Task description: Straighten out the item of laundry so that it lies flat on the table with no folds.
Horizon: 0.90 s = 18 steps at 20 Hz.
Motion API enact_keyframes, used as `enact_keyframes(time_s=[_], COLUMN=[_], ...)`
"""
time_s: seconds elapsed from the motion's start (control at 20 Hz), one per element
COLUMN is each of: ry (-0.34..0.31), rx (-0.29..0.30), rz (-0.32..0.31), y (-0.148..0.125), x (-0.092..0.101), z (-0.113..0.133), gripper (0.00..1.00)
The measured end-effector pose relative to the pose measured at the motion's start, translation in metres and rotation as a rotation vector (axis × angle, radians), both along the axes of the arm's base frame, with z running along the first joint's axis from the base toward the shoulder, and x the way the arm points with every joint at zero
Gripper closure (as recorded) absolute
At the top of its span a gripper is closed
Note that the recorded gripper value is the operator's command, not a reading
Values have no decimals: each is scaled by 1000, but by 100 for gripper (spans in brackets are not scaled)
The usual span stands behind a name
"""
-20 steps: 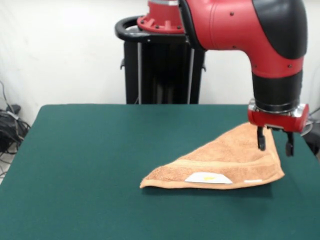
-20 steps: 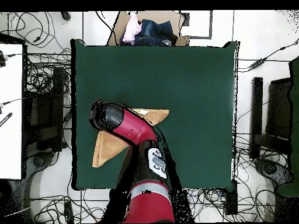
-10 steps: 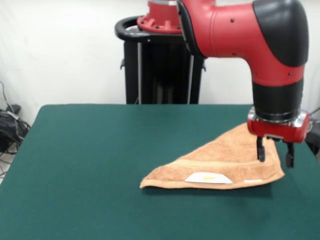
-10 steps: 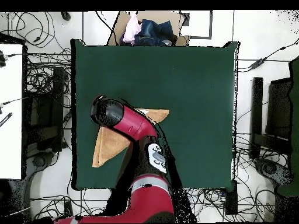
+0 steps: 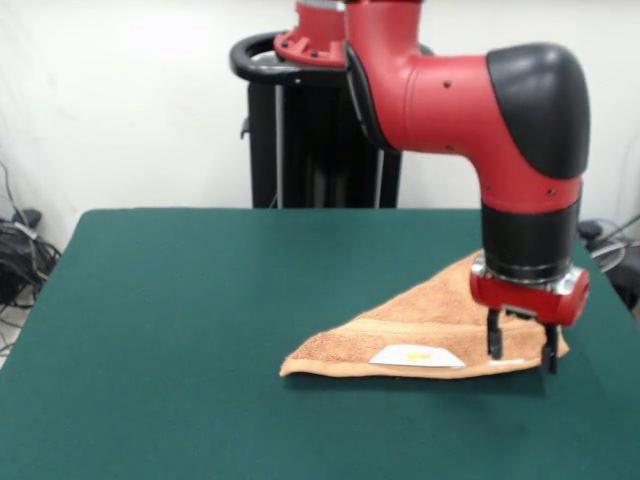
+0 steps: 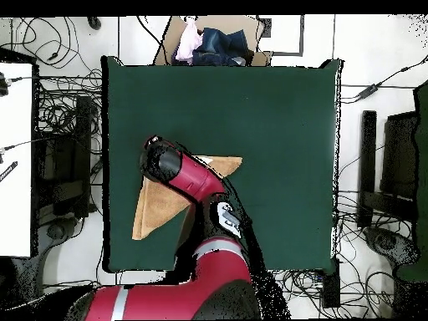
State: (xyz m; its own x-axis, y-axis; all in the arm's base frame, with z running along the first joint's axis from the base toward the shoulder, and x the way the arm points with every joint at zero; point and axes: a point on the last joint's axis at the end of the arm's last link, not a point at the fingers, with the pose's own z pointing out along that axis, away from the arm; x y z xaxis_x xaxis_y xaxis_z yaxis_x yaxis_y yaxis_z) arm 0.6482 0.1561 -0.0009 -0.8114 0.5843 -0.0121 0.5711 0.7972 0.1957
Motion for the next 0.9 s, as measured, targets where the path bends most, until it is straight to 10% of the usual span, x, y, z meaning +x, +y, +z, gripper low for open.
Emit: enact_keyframes(time_s=[0.9], ry=[7], rx=[-13], rz=[-6], y=[-2], x=[-8], z=[-13], gripper=[0])
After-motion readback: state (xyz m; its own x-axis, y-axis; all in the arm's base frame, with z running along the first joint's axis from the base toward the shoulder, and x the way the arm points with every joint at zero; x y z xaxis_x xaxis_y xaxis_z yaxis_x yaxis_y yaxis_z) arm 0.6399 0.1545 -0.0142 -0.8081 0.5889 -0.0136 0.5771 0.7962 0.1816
